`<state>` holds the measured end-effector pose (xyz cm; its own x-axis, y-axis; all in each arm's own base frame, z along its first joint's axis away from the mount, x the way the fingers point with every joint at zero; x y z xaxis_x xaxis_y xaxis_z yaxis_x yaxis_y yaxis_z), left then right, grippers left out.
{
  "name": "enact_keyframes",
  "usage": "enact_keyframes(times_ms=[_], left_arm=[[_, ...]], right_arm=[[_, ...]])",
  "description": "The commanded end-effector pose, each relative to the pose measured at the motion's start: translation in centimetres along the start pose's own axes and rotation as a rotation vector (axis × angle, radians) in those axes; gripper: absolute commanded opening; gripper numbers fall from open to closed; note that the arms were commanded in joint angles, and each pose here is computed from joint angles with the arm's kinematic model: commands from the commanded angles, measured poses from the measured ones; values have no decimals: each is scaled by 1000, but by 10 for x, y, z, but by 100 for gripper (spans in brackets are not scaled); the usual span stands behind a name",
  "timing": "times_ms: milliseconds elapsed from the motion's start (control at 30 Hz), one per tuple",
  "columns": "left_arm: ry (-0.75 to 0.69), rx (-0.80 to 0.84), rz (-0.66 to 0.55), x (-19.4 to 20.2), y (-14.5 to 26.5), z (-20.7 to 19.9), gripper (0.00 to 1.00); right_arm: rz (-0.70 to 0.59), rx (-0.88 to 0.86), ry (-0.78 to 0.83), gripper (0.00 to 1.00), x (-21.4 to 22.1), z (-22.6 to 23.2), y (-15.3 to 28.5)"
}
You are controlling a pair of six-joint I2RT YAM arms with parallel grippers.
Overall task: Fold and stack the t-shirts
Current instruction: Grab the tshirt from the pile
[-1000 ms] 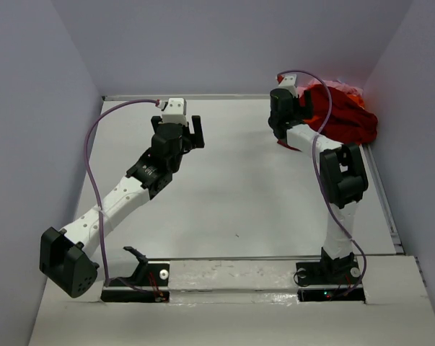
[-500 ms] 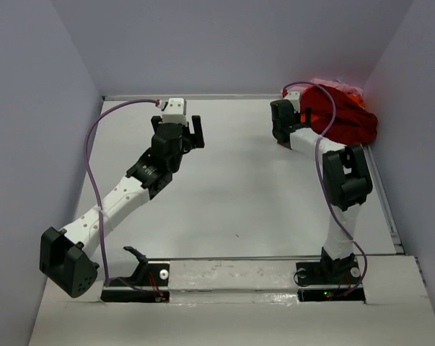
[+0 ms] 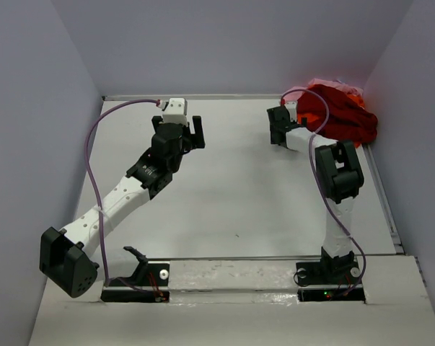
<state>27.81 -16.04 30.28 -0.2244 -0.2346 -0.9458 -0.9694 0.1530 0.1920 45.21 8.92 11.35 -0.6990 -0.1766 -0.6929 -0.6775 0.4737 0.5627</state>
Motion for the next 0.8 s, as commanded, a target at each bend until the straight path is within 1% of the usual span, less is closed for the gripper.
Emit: enact_keyframes(times_ms=[0, 67, 133, 200, 300, 367, 433, 467, 633, 733, 767], left_arm=[[22, 24, -38, -11, 1, -6, 91], [21, 25, -37, -10, 1, -6, 91], [21, 25, -35, -10, 0, -6, 91], [19, 24, -33, -9, 0, -6, 91], [19, 23, -31, -9, -1, -6, 91], [17, 23, -30, -8, -1, -6, 91], [16, 24, -30, -8, -1, -6, 91], [17, 23, -30, -8, -1, -6, 91], [14, 22, -27, -7, -2, -6, 91], [15, 25, -26, -7, -2, -7, 91], [13, 23, -27, -7, -2, -6, 91]], right_arm=[[8, 5, -66, 94, -18, -6, -4], [26, 8, -64, 92, -18, -9, -8], [29, 12, -76, 88, -20, -12, -11], [27, 3, -85, 80, -21, -12, -10], [31, 9, -92, 72, -21, -15, -12], [30, 8, -95, 61, -22, -15, -12], [30, 9, -98, 56, -21, -16, -12], [32, 14, -96, 51, -21, -16, -12], [29, 23, -101, 45, -21, -17, -11], [29, 25, -104, 39, -21, -18, -10], [31, 28, -102, 35, -20, -18, -11]])
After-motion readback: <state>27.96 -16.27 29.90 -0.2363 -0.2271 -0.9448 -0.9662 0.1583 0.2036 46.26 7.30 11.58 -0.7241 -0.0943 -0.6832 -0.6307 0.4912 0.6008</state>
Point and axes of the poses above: each gripper's point midway between its finger pads, its own y axis back along the fingers, its own z axis along the line the jaws close on, x = y × z, the point moved 9 cm from there along y, back along the fingers, and after that the axes turned 8 degrees about y, right-handed, at the moved point
